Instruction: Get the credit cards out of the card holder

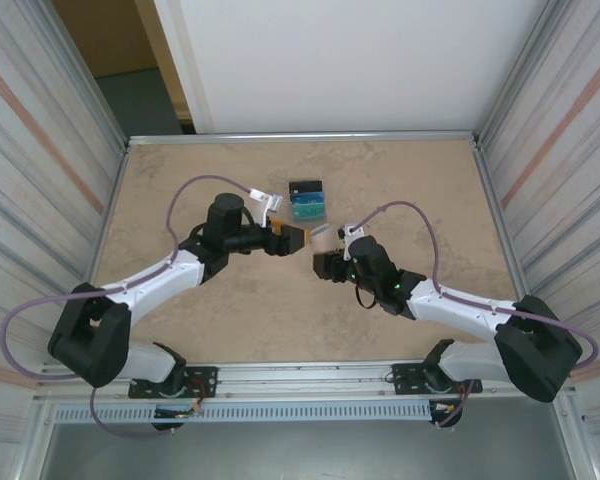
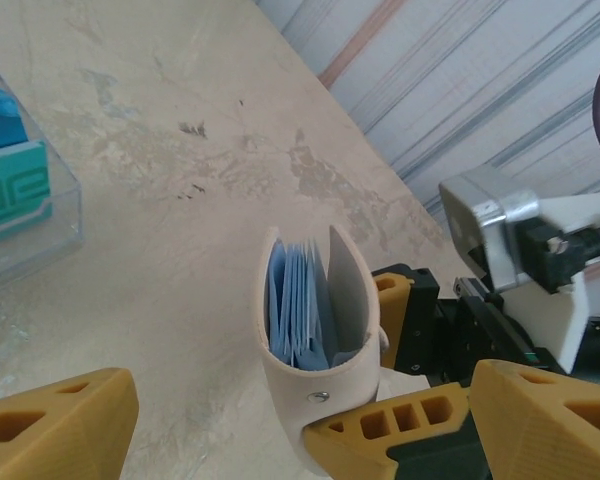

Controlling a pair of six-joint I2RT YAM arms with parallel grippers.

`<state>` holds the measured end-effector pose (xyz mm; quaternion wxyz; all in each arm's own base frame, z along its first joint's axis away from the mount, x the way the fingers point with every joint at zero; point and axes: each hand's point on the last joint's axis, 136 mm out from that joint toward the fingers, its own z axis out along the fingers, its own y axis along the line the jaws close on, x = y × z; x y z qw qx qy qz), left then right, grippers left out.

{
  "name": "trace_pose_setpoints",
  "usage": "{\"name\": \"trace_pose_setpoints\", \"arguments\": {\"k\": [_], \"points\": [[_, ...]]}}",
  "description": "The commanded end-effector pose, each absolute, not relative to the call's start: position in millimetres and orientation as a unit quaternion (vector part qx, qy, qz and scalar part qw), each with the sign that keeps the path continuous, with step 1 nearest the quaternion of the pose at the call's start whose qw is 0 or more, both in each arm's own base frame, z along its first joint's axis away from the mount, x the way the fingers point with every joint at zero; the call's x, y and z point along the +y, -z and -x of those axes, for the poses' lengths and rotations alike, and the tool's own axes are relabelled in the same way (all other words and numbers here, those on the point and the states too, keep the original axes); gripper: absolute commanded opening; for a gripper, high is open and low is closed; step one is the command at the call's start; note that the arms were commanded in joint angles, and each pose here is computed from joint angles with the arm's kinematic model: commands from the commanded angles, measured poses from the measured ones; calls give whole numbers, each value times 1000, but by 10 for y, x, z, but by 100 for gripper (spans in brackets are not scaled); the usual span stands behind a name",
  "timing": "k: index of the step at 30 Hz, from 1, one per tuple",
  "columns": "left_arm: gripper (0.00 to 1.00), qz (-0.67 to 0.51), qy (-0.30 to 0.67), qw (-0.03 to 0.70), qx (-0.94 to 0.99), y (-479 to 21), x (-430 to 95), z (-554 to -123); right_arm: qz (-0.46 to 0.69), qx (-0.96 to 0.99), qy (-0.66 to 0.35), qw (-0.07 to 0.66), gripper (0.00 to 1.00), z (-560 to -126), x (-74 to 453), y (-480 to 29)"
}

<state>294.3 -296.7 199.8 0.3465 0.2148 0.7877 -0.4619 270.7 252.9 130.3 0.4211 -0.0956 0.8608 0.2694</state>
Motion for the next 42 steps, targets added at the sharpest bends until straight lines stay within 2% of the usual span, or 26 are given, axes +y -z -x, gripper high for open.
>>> {"name": "trace_pose_setpoints", "arguments": {"k": [1,7,15,17,24,28,30,34,42], "points": [[86,-251,486,342,764,-2121,-3129,-2877,107,835,-301,448,65,-2766,2702,-1590],[86,-265,492,333,760,-2101,-3258,-2849,112,832,-307,448,65,-2756,2749,-1620],[73,-259,500,320,762,-2016,-3317,-2878,117,827,-314,451,65,-2729,2795,-1683],[66,-260,501,316,763,-1993,-3329,-2878,119,827,-314,452,65,-2719,2802,-1692],[27,-270,498,320,759,-2020,-3331,-2864,116,828,-313,451,68,-2720,2799,-1719],[11,-298,480,334,755,-2089,-3292,-2836,121,832,-306,447,84,-2693,2759,-1791],[6,-323,471,338,748,-2135,-3260,-2800,128,832,-307,445,92,-2651,2735,-1851],[5,-391,470,340,714,-2263,-3171,-2659,151,822,-334,435,100,-2515,2679,-2045],[0,-462,484,344,658,-2462,-3079,-2447,167,776,-439,422,100,-2270,2433,-2486]]}}
